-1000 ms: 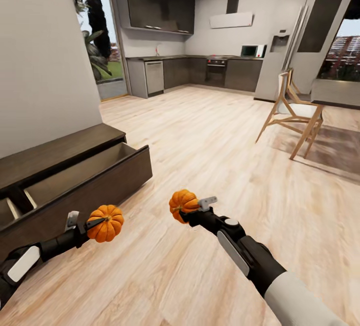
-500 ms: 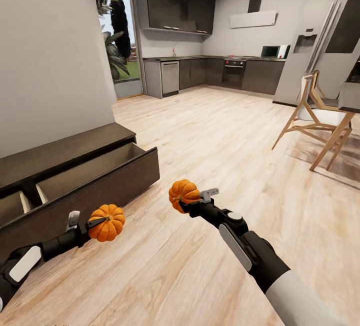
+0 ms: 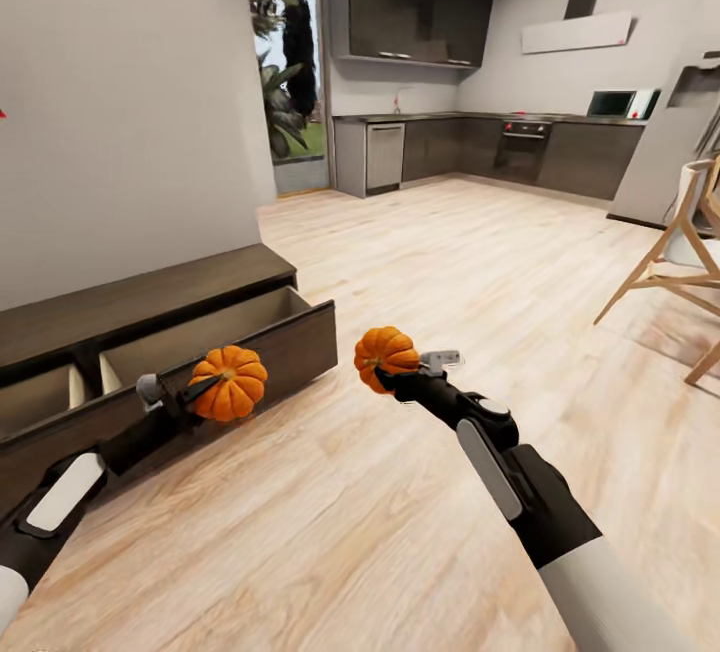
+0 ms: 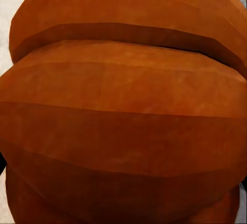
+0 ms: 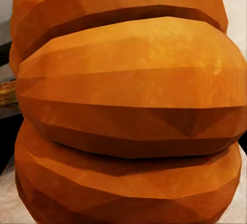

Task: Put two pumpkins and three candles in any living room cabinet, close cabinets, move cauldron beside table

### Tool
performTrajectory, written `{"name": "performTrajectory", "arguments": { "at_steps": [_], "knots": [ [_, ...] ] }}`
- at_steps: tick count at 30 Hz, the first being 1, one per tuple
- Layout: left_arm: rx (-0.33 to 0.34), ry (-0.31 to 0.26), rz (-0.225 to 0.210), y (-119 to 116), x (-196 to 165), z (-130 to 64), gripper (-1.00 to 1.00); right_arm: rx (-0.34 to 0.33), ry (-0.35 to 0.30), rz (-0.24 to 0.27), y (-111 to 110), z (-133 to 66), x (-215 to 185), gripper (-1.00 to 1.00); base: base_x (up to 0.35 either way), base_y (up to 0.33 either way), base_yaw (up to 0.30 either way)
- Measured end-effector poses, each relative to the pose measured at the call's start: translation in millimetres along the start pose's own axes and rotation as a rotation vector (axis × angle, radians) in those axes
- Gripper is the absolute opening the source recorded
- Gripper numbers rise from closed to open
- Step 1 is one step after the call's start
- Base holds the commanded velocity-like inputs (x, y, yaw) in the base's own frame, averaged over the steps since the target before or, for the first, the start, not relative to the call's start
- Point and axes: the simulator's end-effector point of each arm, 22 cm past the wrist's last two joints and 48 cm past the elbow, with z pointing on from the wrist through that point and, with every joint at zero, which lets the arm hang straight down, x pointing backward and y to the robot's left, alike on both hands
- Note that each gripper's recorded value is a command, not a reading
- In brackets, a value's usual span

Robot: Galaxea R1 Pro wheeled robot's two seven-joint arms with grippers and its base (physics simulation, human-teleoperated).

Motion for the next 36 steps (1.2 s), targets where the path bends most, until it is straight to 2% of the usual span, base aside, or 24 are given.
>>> {"name": "performTrajectory", "arguments": {
  "at_steps": [1,4,7,11,18,30,36],
  "knots": [
    [0.042,-0.024,-0.019,-11,-4,3.6,-1.0,-0.012,-0.001,0.006,7,0.4,-2,-1.0,0.225,-0.275,0.3],
    [0.139,-0.04,-0.028,-36,-5,10.3,-1.0,-0.031,-0.004,0.016,23,3.6,-3,-1.0,0.228,-0.267,0.3],
    [0.225,-0.027,-0.003,-65,-4,14.9,-1.0,-0.032,-0.003,0.017,25,4.3,-3,-1.0,0.229,-0.265,0.3],
    [0.302,0.002,0.033,-97,2,20.6,-1.0,-0.035,-0.004,0.017,26,3.8,-4,-1.0,0.229,-0.265,0.3],
    [0.356,0.018,0.047,-115,8,19.8,-1.0,-0.043,-0.002,0.017,29,3.5,-4,-1.0,0.224,-0.249,0.3],
    [0.361,0.019,0.044,-113,11,16.8,-1.0,-0.056,0.02,0.013,35,4.1,1,-1.0,0.046,-0.046,0.3],
    [0.358,0.02,0.042,-112,12,16.4,-1.0,-0.097,0.035,0.004,61,7.9,9,-1.0,0.033,-0.045,0.3]
  ]
}}
